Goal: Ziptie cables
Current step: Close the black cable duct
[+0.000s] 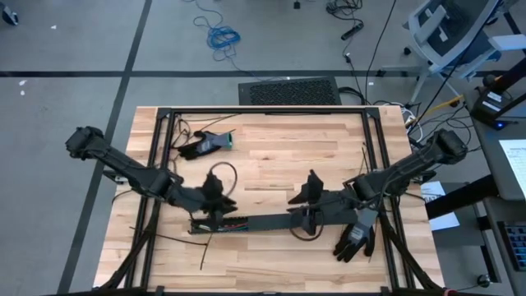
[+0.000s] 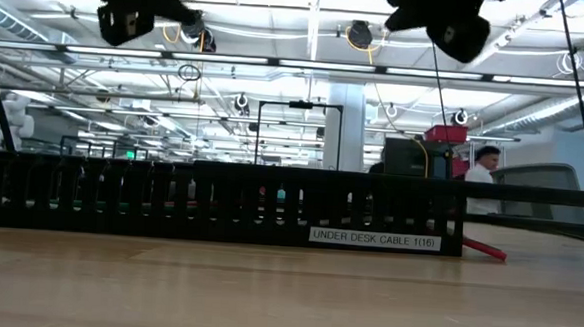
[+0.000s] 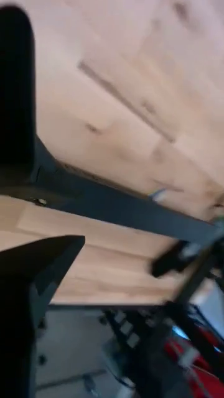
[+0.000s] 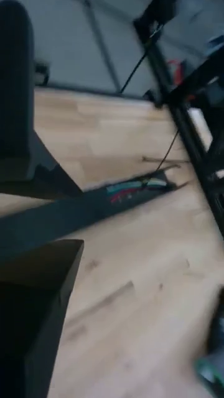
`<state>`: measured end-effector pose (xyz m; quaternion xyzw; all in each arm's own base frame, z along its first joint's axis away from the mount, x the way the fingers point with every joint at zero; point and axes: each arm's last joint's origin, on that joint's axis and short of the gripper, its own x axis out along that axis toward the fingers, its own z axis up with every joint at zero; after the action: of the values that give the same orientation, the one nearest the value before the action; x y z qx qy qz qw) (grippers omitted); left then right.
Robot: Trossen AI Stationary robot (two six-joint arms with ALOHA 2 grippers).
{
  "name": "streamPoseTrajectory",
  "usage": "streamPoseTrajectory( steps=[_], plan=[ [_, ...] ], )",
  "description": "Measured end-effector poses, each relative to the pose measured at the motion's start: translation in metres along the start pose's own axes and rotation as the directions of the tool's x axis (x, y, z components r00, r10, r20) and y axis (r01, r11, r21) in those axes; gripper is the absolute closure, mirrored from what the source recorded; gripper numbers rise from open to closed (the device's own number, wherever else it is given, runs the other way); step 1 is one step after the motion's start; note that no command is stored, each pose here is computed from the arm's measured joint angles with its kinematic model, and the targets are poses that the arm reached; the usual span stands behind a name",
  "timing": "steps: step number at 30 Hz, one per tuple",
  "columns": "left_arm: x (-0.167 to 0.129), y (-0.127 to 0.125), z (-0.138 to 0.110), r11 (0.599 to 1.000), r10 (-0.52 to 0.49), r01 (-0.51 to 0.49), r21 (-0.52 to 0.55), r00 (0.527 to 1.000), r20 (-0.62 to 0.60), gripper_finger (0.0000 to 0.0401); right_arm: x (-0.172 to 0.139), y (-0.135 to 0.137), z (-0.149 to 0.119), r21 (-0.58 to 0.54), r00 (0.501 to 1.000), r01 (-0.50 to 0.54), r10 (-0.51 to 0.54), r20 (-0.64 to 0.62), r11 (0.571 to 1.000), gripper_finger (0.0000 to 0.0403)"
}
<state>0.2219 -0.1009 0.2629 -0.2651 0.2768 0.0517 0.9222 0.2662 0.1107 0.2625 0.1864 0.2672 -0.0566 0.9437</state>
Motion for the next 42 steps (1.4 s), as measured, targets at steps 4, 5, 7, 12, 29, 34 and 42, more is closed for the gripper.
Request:
streamPoseTrajectory(
  steps=[4, 5, 7, 12, 29, 34, 42],
  plan=[
    [0.028, -0.004, -0.023, 1.0, 0.003, 0.001, 0.025, 0.987, -0.16, 0.0335, 0.0, -0.002, 0.0, 0.111, 1.0, 0.008, -0.006, -0.017, 0.994, 0.0309],
    [0.035, -0.003, -0.028, 1.0, -0.006, 0.012, 0.026, 0.978, -0.21, 0.0335, 0.0, -0.003, -0.002, 0.105, 0.999, 0.022, -0.019, -0.031, 0.994, 0.0305],
    [0.049, -0.002, -0.031, 0.998, -0.057, 0.063, 0.01, 0.955, -0.292, 0.0327, -0.001, -0.003, -0.005, 0.1, 0.998, 0.028, -0.022, -0.057, 0.995, 0.0287],
    [0.07, -0.002, -0.012, 0.981, -0.186, 0.19, -0.034, 0.888, -0.42, 0.0271, -0.002, -0.008, -0.013, 0.046, 0.987, 0.077, -0.07, -0.142, 0.996, 0.0222],
    [0.05, -0.02, 0.055, 0.989, -0.131, 0.143, 0.039, 0.967, -0.219, 0.0186, -0.026, -0.034, -0.02, -0.225, 0.921, 0.222, -0.28, -0.273, 0.949, 0.0099],
    [0.047, 0.011, 0.036, 0.968, 0.194, -0.109, 0.227, 0.897, -0.396, 0.0186, -0.031, -0.036, -0.019, -0.242, 0.921, 0.211, -0.276, -0.275, 0.947, 0.0099],
    [0.064, 0.003, 0.023, 0.967, 0.191, -0.098, 0.234, 0.887, -0.42, 0.0186, -0.028, -0.035, -0.019, -0.269, 0.922, 0.197, -0.272, -0.276, 0.943, 0.0099]
  ],
)
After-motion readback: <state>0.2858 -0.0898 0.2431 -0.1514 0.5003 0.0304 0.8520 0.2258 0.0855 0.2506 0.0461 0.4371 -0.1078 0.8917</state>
